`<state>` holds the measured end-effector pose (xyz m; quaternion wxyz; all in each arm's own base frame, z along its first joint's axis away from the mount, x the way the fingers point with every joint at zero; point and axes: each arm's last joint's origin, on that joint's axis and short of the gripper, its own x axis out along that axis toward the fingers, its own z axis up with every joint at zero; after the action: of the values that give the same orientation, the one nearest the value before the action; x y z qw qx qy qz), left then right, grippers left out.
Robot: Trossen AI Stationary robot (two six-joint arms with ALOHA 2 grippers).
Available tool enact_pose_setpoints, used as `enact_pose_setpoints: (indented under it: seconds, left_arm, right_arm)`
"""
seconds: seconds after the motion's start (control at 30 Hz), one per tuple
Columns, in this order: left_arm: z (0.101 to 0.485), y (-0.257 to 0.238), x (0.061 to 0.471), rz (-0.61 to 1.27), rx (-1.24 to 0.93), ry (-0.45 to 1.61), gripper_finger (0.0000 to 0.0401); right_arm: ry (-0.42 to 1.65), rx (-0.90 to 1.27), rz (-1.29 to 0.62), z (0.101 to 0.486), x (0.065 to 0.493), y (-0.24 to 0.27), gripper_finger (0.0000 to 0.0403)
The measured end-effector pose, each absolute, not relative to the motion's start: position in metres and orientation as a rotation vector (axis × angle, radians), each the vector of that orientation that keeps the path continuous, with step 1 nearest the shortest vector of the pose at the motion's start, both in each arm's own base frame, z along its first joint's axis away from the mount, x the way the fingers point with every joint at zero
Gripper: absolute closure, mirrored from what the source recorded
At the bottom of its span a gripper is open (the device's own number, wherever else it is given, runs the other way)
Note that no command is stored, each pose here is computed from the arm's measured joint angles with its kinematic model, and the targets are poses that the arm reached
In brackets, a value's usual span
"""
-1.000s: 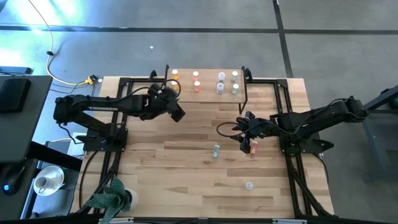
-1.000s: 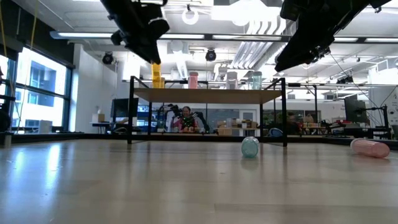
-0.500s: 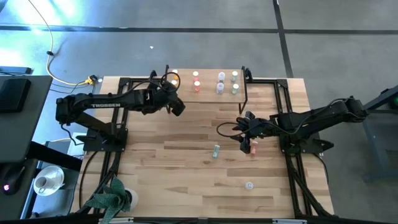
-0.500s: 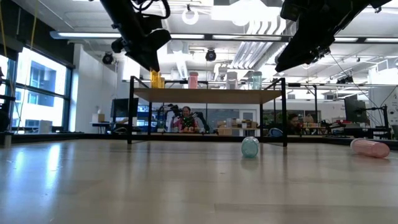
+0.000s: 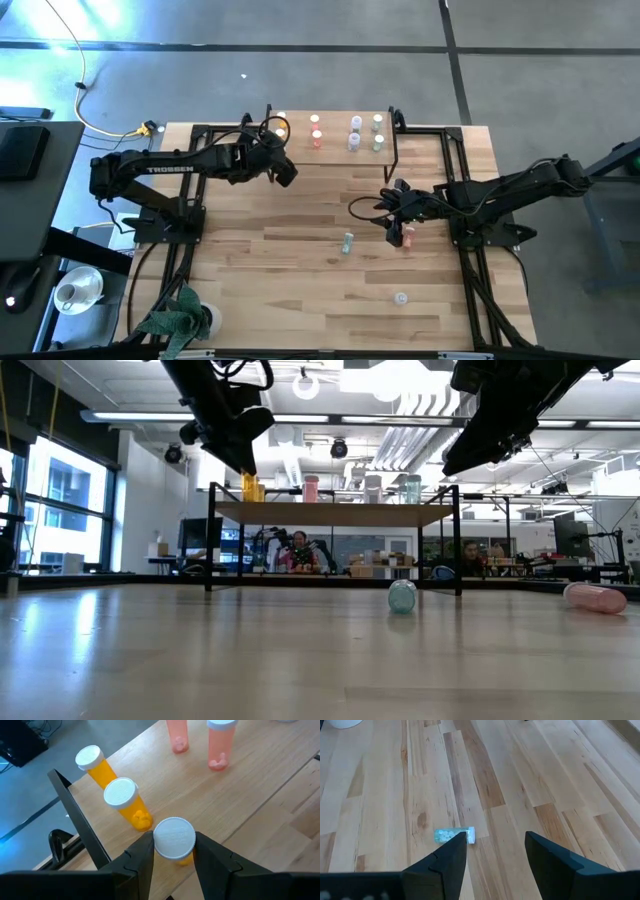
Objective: Pick and place medicine bottles onto shelf by color
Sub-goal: Align the orange pill bottle with the other orange pill bottles on the shelf
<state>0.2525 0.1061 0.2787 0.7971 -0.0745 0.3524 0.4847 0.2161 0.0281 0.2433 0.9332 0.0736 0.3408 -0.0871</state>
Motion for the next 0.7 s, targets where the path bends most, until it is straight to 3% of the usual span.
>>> enact_pose_setpoints:
  seconds: [0.7]
  left_arm:
    - [0.2787,0.1061,0.2523,1.032,-0.128,0.775,0.0281]
  right_arm:
    - [0.697,0.151,-0.178,0.2433,0.2161,0.0281,0.021]
